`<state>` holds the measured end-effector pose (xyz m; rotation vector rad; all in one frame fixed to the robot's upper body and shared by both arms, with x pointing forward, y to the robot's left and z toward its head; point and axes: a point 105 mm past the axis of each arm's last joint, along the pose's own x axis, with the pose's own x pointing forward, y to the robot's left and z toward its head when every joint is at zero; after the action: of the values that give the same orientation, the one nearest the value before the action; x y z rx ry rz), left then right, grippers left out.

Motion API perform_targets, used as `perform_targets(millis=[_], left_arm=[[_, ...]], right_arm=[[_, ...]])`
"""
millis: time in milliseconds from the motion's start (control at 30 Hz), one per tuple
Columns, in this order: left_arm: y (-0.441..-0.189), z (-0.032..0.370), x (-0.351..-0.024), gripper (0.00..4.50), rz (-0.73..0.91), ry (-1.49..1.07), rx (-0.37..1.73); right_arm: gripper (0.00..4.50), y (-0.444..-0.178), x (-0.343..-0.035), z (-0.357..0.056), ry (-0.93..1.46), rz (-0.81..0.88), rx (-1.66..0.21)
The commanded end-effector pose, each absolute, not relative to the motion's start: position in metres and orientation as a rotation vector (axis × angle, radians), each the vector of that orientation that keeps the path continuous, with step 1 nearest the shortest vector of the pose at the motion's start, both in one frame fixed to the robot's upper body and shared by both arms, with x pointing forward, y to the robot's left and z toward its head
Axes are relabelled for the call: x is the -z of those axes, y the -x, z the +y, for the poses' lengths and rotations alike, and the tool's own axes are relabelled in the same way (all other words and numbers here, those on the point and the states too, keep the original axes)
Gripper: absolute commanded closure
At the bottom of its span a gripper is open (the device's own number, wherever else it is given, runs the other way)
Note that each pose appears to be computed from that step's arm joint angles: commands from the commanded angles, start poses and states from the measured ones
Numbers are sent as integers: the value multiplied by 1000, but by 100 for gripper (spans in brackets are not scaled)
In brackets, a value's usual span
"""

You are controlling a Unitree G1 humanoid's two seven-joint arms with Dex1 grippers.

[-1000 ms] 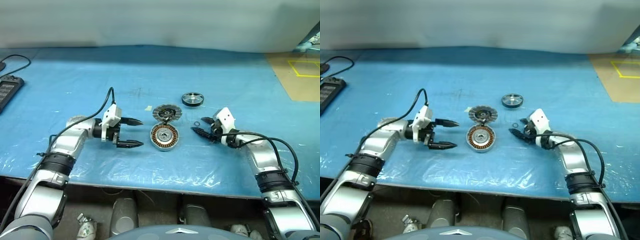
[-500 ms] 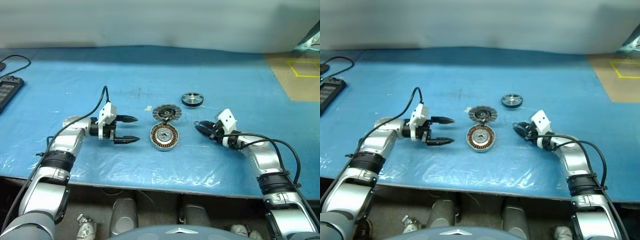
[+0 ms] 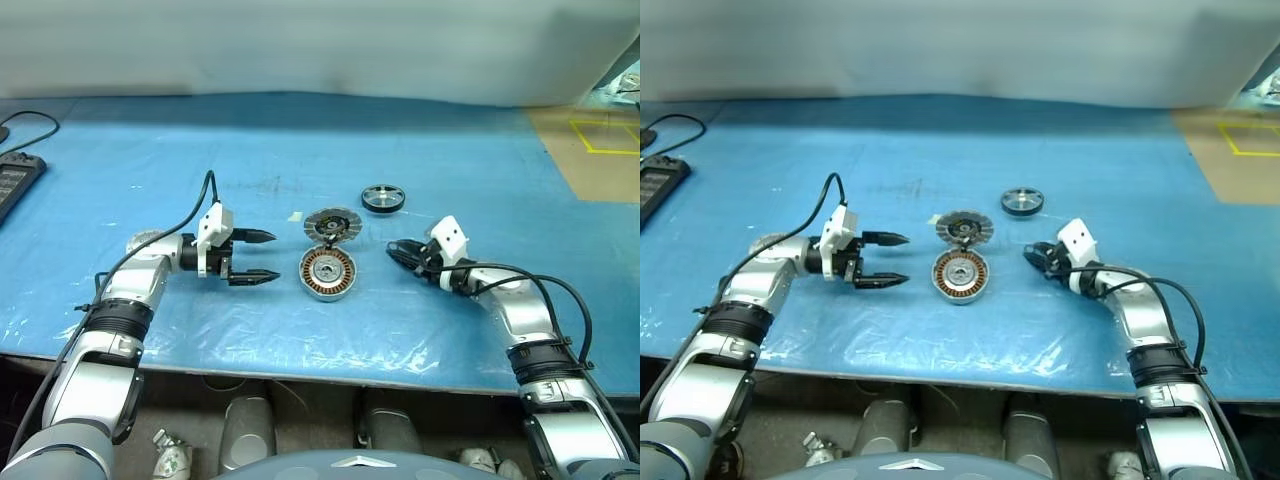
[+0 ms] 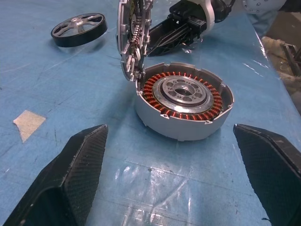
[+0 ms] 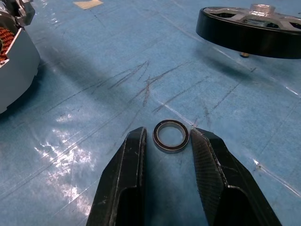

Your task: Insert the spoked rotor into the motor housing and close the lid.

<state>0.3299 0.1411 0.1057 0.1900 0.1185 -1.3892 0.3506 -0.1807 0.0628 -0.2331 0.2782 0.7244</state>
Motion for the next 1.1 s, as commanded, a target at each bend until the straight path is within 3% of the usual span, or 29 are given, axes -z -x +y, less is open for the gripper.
perform_targets(millis=[33,133,233,267,500,700,833,1100], left_arm=[[-333,141,-118,0,73,-207,1384],[-333,141,-118,0,71,-207,1382],[-333,141,-118,0,66,-211,1380],[-332,141,-117,0,64,-212,1379],[-331,139,-114,0,30,-232,1369],[-330,136,-113,0,28,-201,1372],[-330,133,-111,0,44,-176,1380],[-328,129,-107,0,82,-139,1398]], right_arm=[[303,-348,-48,-179,226,331,-729],[303,-348,-47,-180,215,340,-727],[386,-347,-45,-183,211,354,-721],[393,-346,-45,-184,212,354,-721],[393,-339,-64,-180,240,300,-777],[393,-325,-115,-156,313,170,-936],[393,-315,-131,-138,354,137,-1028],[393,-303,-138,-91,246,105,-1186]])
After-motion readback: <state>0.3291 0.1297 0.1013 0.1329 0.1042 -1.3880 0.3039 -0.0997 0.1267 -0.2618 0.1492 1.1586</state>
